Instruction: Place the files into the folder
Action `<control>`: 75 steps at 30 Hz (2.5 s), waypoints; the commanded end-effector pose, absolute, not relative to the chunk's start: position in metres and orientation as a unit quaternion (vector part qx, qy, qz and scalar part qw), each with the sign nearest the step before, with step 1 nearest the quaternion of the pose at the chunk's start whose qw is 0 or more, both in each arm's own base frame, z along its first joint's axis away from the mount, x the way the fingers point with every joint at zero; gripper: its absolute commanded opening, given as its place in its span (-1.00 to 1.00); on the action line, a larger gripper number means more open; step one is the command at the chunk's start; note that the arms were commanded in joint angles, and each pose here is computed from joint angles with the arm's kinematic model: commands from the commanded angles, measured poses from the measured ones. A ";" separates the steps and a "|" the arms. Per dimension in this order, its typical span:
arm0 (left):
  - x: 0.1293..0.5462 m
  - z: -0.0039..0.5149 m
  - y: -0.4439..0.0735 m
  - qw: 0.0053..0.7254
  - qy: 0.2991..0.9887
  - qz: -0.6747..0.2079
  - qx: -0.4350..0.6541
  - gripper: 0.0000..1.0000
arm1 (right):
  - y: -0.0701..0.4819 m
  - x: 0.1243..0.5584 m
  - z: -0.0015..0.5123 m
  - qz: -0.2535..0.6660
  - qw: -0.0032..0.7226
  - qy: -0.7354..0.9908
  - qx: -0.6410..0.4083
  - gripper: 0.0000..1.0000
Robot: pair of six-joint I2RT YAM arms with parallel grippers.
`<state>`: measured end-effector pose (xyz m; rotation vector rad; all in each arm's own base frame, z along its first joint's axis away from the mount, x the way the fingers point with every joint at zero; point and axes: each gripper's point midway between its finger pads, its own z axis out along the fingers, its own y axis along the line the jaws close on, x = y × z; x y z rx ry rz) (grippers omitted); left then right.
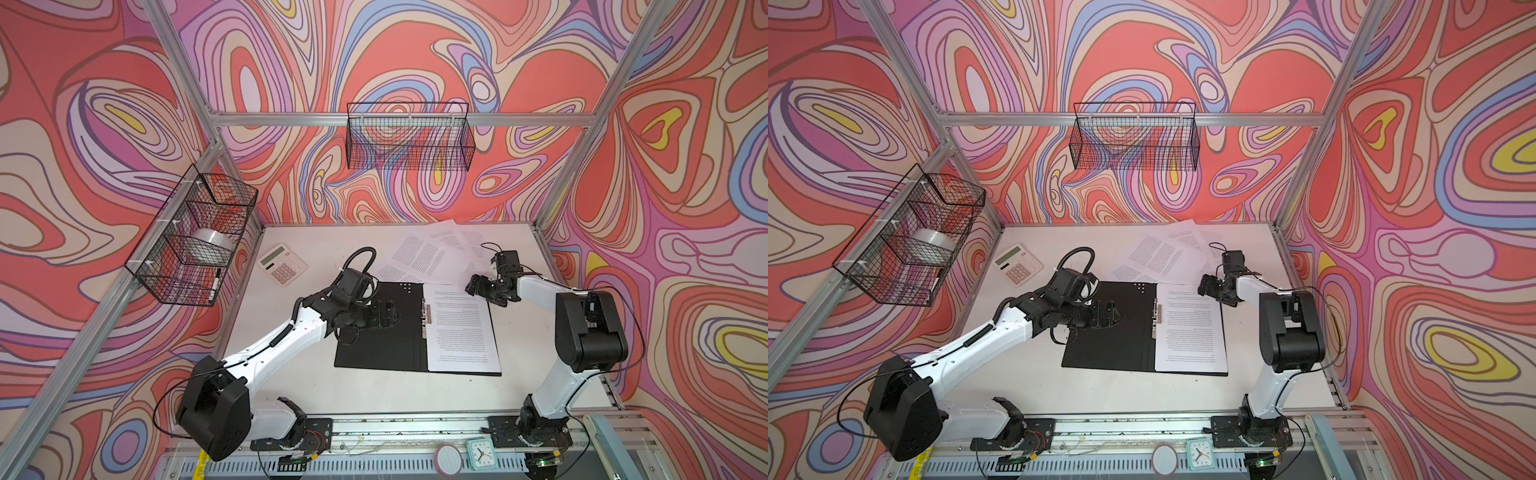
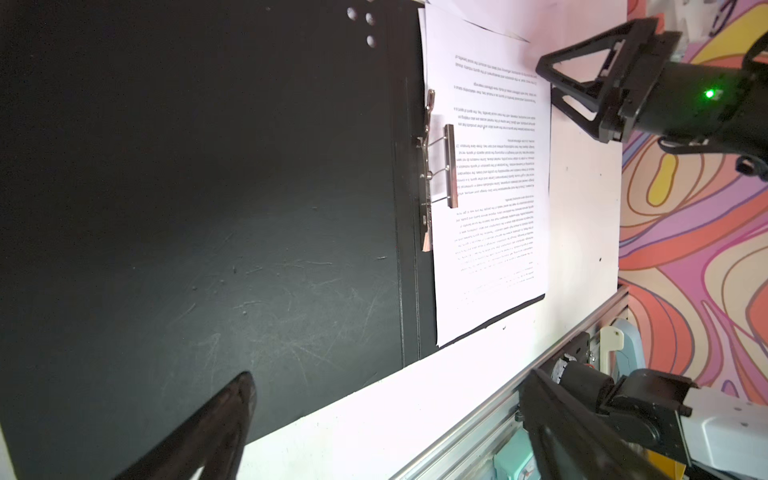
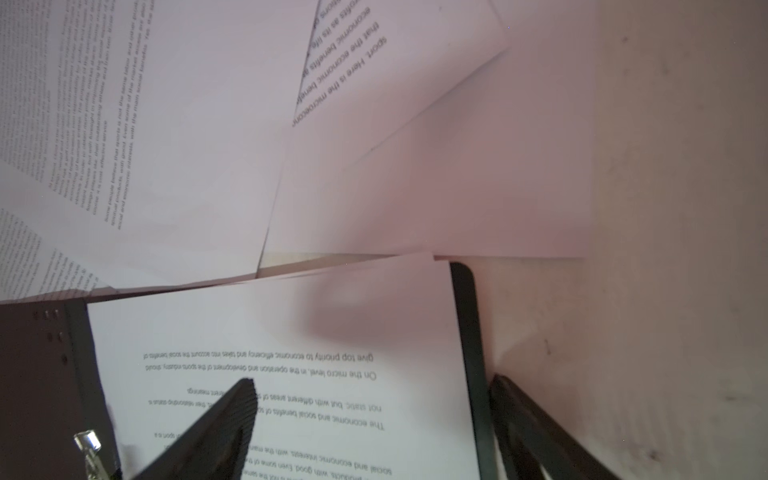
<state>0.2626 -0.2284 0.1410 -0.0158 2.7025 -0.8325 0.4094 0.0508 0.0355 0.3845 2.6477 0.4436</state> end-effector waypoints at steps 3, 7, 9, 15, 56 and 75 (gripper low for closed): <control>0.276 0.141 -0.208 0.156 0.940 -0.295 -0.066 1.00 | 0.075 0.375 0.025 0.224 0.159 0.950 0.150 0.81; 0.281 0.129 -0.194 0.140 0.939 -0.300 -0.097 1.00 | 0.093 0.364 0.034 0.239 0.156 0.947 0.145 0.78; 0.282 0.122 -0.189 0.129 0.937 -0.304 -0.111 1.00 | 0.105 0.360 0.038 0.248 0.160 0.945 0.144 0.77; 0.283 0.109 -0.184 0.110 0.938 -0.304 -0.126 0.99 | 0.156 0.349 0.033 0.263 0.156 0.945 0.119 0.75; 0.450 0.063 -0.077 0.097 0.926 -0.264 -0.251 0.93 | 0.328 0.481 0.037 0.333 0.147 0.924 -0.119 0.53; 0.460 0.028 -0.099 0.051 0.925 -0.284 -0.246 1.00 | 0.347 0.484 -0.001 0.355 0.109 0.921 -0.120 0.60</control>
